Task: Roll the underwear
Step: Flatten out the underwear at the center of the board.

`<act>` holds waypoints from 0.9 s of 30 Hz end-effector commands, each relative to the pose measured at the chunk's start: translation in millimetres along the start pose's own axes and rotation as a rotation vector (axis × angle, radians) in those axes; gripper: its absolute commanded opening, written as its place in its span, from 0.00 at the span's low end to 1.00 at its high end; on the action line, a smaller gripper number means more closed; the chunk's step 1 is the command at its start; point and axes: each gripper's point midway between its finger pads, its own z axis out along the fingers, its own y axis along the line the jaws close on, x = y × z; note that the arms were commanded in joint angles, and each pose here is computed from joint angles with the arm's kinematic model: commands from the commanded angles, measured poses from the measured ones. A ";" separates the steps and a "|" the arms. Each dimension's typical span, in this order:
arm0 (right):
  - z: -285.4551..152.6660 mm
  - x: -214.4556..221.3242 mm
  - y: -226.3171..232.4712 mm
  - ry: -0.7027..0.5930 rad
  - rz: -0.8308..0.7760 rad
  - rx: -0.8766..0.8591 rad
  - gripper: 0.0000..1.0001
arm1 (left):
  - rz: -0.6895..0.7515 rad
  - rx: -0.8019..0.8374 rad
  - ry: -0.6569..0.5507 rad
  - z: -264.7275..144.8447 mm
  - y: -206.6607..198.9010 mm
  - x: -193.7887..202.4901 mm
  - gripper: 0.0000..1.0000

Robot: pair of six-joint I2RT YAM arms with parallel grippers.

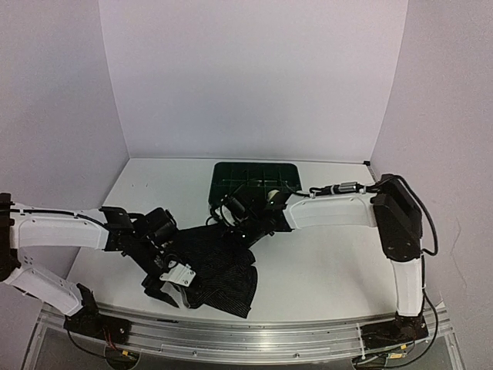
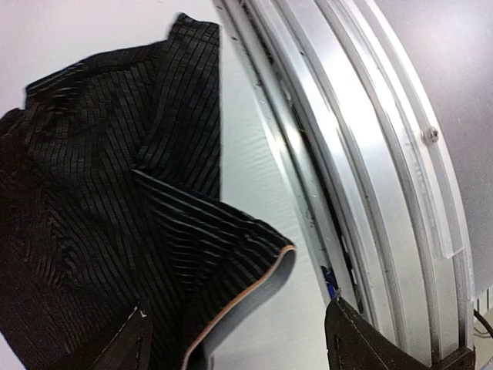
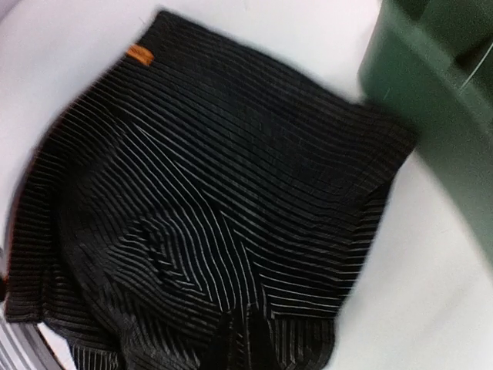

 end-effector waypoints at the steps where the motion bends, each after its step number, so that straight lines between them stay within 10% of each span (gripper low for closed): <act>1: 27.7 13.0 3.7 0.064 0.131 -0.050 0.00 | 0.184 -0.026 0.058 19.5 -1.0 3.3 0.78; 10: 46.4 40.8 -20.1 0.125 0.214 0.006 0.00 | 0.245 -0.006 0.045 38.6 -8.3 -1.9 0.63; 16: 48.1 48.5 -41.8 0.131 0.214 0.074 0.00 | 0.223 -0.021 0.151 42.1 -13.1 25.6 0.03; 27: 48.9 34.7 -65.4 0.105 0.192 0.124 0.00 | 0.215 0.108 0.115 18.7 -75.6 44.2 0.00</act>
